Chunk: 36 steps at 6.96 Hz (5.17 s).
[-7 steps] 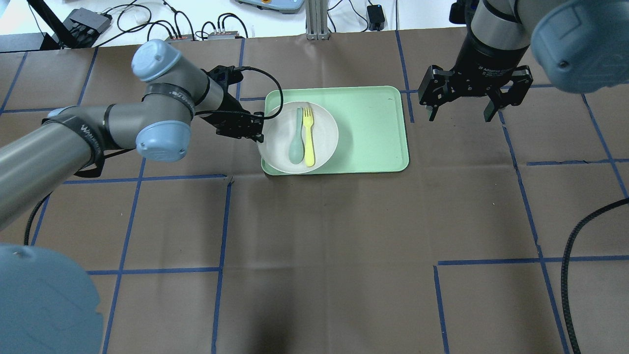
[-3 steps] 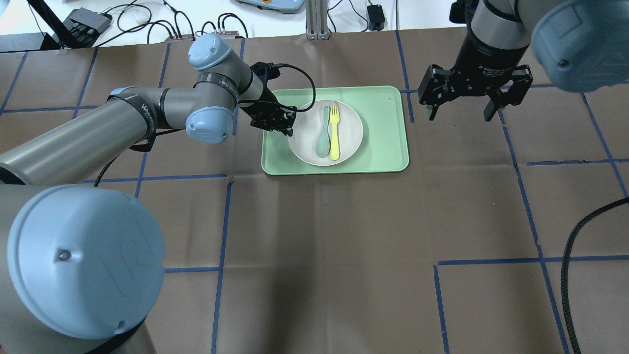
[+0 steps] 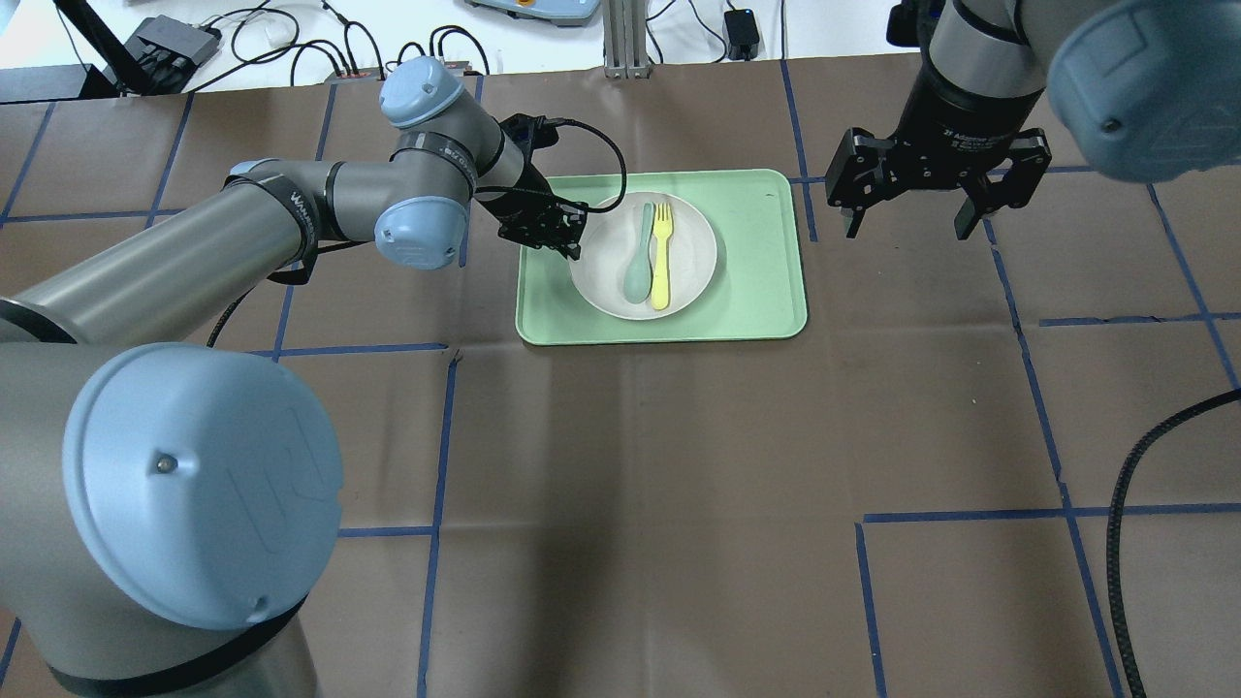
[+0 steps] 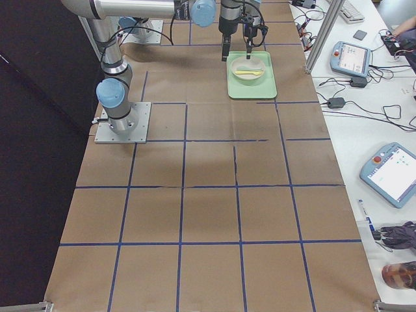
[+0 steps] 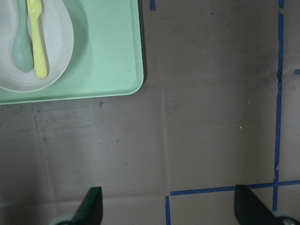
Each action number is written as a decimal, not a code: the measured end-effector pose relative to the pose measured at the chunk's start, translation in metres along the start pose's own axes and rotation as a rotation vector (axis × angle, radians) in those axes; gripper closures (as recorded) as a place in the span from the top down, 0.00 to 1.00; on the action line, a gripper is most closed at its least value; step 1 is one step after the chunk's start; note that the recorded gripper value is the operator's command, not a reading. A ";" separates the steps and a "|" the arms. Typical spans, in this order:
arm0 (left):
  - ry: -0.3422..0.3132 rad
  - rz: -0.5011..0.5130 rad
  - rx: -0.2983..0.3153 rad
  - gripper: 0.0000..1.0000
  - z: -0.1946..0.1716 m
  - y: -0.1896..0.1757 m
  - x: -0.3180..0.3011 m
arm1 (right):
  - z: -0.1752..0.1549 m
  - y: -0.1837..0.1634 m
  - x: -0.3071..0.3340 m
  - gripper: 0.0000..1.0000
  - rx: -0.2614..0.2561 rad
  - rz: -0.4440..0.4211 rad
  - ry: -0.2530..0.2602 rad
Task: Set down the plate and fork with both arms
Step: 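Open the left gripper and lift it away from the plate, then move the right gripper over the plate above the yellow fork, then lower the right gripper and grasp the yellow fork's handle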
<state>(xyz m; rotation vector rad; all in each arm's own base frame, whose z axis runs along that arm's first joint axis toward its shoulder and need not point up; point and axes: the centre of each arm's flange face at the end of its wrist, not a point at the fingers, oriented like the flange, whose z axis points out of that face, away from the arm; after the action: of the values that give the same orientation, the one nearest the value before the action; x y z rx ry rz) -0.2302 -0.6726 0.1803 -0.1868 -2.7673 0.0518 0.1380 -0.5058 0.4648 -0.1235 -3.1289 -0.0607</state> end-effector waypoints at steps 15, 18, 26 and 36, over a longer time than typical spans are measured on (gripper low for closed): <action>-0.348 -0.106 -0.146 1.00 -0.262 0.183 0.073 | -0.001 -0.001 0.000 1.00 0.004 0.005 0.000; -0.365 -0.109 -0.162 1.00 -0.305 0.230 0.087 | -0.014 -0.012 -0.002 1.00 0.036 0.026 -0.001; -0.355 -0.139 -0.147 1.00 -0.311 0.238 0.078 | 0.050 -0.135 -0.206 1.00 0.035 0.006 0.003; -0.360 -0.135 -0.137 1.00 -0.317 0.239 0.078 | 0.218 -0.154 -0.217 0.54 0.053 -0.077 0.012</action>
<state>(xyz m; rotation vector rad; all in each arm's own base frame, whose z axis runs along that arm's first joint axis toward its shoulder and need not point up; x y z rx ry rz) -0.1583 -0.4220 0.4889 -0.0260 -3.1374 -0.1545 0.3401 -0.6673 0.2387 -0.0027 -3.1195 0.0211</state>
